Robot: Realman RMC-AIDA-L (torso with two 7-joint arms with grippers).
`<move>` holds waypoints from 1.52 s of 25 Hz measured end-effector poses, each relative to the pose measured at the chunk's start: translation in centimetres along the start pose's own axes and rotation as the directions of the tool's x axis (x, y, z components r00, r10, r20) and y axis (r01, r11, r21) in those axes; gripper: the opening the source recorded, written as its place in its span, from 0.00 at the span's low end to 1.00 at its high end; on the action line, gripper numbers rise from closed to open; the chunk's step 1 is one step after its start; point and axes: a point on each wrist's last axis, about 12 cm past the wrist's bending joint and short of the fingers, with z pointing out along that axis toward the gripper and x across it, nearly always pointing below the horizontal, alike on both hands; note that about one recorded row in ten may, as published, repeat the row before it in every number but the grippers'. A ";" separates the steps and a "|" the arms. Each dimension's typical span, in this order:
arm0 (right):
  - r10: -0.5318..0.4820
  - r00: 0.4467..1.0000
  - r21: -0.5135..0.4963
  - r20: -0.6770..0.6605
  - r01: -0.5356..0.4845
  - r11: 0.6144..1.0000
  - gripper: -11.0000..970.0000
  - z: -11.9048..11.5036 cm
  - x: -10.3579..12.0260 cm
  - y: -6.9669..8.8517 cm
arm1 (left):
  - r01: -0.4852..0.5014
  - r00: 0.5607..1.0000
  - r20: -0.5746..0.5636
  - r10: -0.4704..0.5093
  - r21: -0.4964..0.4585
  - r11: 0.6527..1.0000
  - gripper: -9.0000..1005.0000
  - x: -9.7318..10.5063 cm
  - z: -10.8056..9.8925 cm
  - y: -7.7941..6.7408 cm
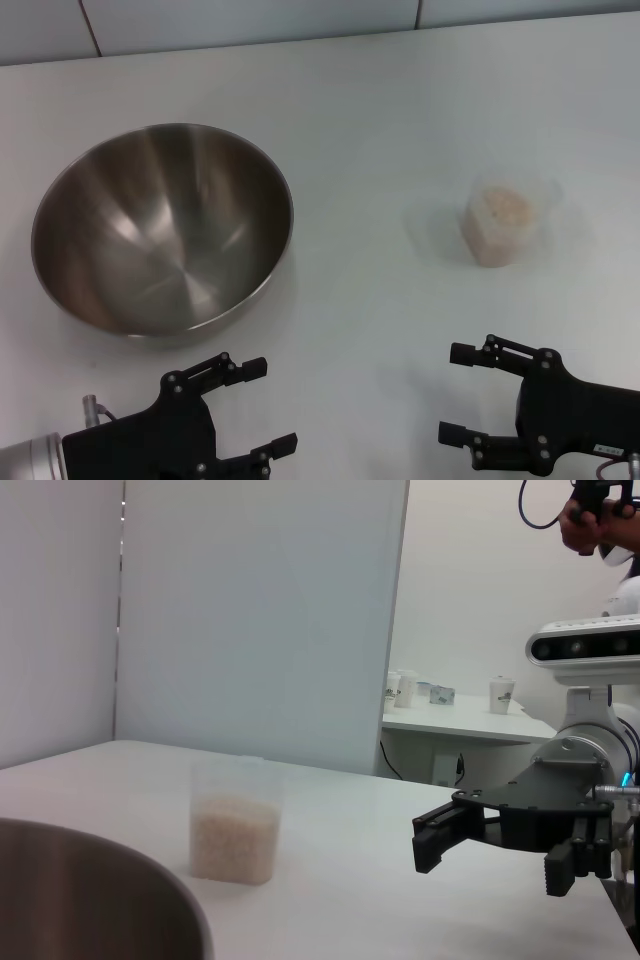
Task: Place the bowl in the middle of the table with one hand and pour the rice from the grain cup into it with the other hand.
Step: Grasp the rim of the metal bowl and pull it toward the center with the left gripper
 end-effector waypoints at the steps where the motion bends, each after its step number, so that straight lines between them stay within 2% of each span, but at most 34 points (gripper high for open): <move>1: -0.001 1.000 -0.001 0.000 0.001 1.000 0.87 0.0 0.0 0.0 | 0.000 1.000 0.000 0.000 0.000 1.000 0.80 0.0 0.0 0.0; 10: -0.001 1.000 -0.001 0.000 0.001 1.000 0.87 0.0 0.0 0.0 | 0.002 1.000 -0.004 -0.002 -0.007 1.000 0.80 0.1 0.0 0.0; 13: -0.004 1.000 0.005 0.002 0.004 1.000 0.87 0.0 0.0 -0.1 | -0.043 0.996 0.078 0.044 -0.015 0.999 0.80 -0.6 -0.5 -0.4; 16: -0.004 1.000 0.003 0.004 0.004 1.000 0.87 0.0 0.0 0.0 | -0.052 0.994 0.094 0.054 -0.026 0.998 0.79 -0.8 -0.7 -0.4; 18: -0.004 1.000 0.001 0.005 0.004 1.000 0.87 0.0 0.0 0.0 | -0.014 0.972 0.225 0.064 -0.218 0.976 0.79 -2.2 -2.6 1.2; 20: -0.006 1.000 0.000 0.006 0.006 1.000 0.87 0.0 -0.1 0.0 | -0.014 0.972 0.225 0.064 -0.218 0.976 0.79 -2.2 -2.6 1.2; 21: -0.012 1.000 -0.002 0.008 0.012 1.000 0.87 0.0 -0.2 0.0 | 0.018 0.965 0.257 0.056 -0.275 0.961 0.79 -2.7 -3.3 2.0; 22: -0.017 1.000 -0.003 0.010 0.017 1.000 0.87 0.0 -0.2 0.0 | 0.107 0.954 0.298 0.016 -0.390 0.915 0.79 -3.9 -5.3 4.5; 23: -0.018 1.000 -0.003 0.010 0.018 1.000 0.87 0.0 -0.2 0.0 | 0.141 0.956 0.294 -0.012 -0.421 0.896 0.79 -4.5 -6.1 5.8; 24: -0.018 1.000 -0.003 0.012 0.018 1.000 0.87 0.0 -0.3 0.0 | 0.186 0.965 0.253 -0.068 -0.477 0.859 0.79 -5.9 -7.5 8.2; 25: -0.018 1.000 -0.003 0.012 0.018 1.000 0.87 0.0 -0.3 0.0 | 0.186 0.965 0.253 -0.068 -0.477 0.859 0.79 -5.9 -7.5 8.2; 26: -0.019 1.000 -0.003 0.016 0.019 1.000 0.87 0.0 -0.3 0.0 | 0.207 0.972 0.207 -0.116 -0.504 0.838 0.79 -6.8 -7.9 9.6; 27: -0.019 1.000 -0.003 0.016 0.019 1.000 0.87 0.0 -0.3 0.0 | 0.207 0.972 0.207 -0.116 -0.504 0.838 0.79 -6.8 -7.9 9.6; 28: -0.019 1.000 -0.004 0.018 0.019 1.000 0.87 0.0 -0.3 0.0 | 0.217 0.974 0.169 -0.149 -0.520 0.826 0.79 -7.4 -8.0 10.4; 30: -0.018 1.000 -0.003 0.021 0.018 1.000 0.87 0.0 -0.3 0.0 | 0.217 0.974 0.169 -0.149 -0.520 0.826 0.79 -7.4 -8.0 10.4; 31: -0.018 1.000 -0.003 0.021 0.018 1.000 0.87 0.0 -0.3 0.0 | 0.214 0.977 0.120 -0.177 -0.529 0.821 0.79 -8.0 -7.9 11.0; 32: -0.017 1.000 -0.004 0.024 0.017 1.000 0.87 0.0 -0.3 0.1 | 0.194 0.974 0.008 -0.228 -0.560 0.806 0.79 -9.1 -7.3 11.9; 34: -0.018 1.000 -0.004 0.025 0.018 1.000 0.87 0.1 -0.3 0.1 | 0.170 0.969 -0.050 -0.242 -0.577 0.799 0.79 -9.6 -7.0 12.2; 37: -0.019 0.999 -0.003 0.026 0.020 1.000 0.87 0.0 -0.3 0.1 | 0.170 0.969 -0.050 -0.242 -0.577 0.799 0.79 -9.6 -7.0 12.2; 38: -0.019 0.999 -0.002 0.026 0.019 1.000 0.87 0.0 -0.3 0.2 | 0.158 0.950 -0.129 -0.285 -0.588 0.793 0.79 -10.3 -6.6 12.6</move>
